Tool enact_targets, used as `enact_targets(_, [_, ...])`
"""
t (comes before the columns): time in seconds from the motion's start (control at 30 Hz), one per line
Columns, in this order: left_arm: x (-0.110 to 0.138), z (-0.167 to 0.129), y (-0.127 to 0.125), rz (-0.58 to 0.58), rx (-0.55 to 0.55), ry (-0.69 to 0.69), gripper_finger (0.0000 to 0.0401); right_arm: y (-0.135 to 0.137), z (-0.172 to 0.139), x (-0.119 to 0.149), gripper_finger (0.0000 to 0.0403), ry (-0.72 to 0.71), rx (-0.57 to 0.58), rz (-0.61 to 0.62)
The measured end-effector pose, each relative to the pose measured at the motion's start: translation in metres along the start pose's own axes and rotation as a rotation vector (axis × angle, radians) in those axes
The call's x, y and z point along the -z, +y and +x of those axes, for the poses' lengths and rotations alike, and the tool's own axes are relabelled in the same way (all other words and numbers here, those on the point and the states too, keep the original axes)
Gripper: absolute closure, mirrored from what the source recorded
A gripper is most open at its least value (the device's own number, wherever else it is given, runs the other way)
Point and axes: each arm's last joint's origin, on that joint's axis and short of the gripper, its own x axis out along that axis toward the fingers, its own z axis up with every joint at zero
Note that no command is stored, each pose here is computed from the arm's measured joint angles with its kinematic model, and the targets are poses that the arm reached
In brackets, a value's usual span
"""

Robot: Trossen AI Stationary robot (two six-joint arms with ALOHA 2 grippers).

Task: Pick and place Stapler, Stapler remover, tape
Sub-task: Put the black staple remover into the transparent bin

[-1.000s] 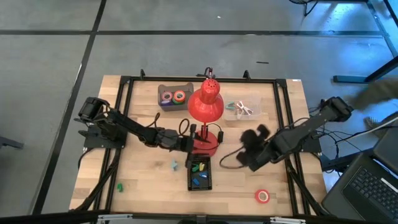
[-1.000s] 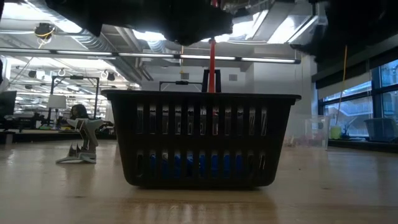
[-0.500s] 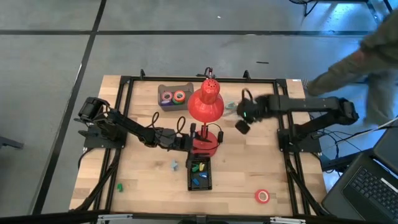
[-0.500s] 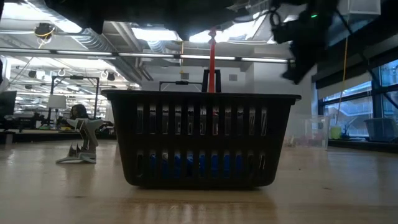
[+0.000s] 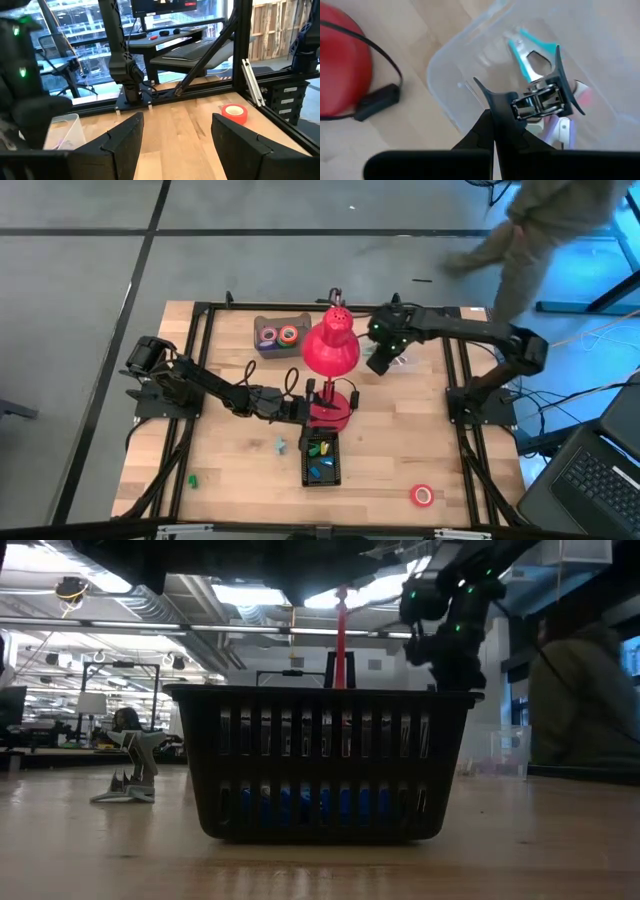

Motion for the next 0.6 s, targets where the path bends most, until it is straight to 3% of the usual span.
enact_targets(0.4, [0.001, 0.000, 0.000, 0.034, 0.001, 0.008, 0.0178, 0.001, 0.043, -0.012, 0.0402, 0.063, 0.001, -0.052])
enact_targets(0.6, [0.003, 0.000, 0.000, 0.038, 0.004, 0.027, 0.0178, 0.002, 0.044, -0.013, 0.0361, 0.055, -0.017, -0.029])
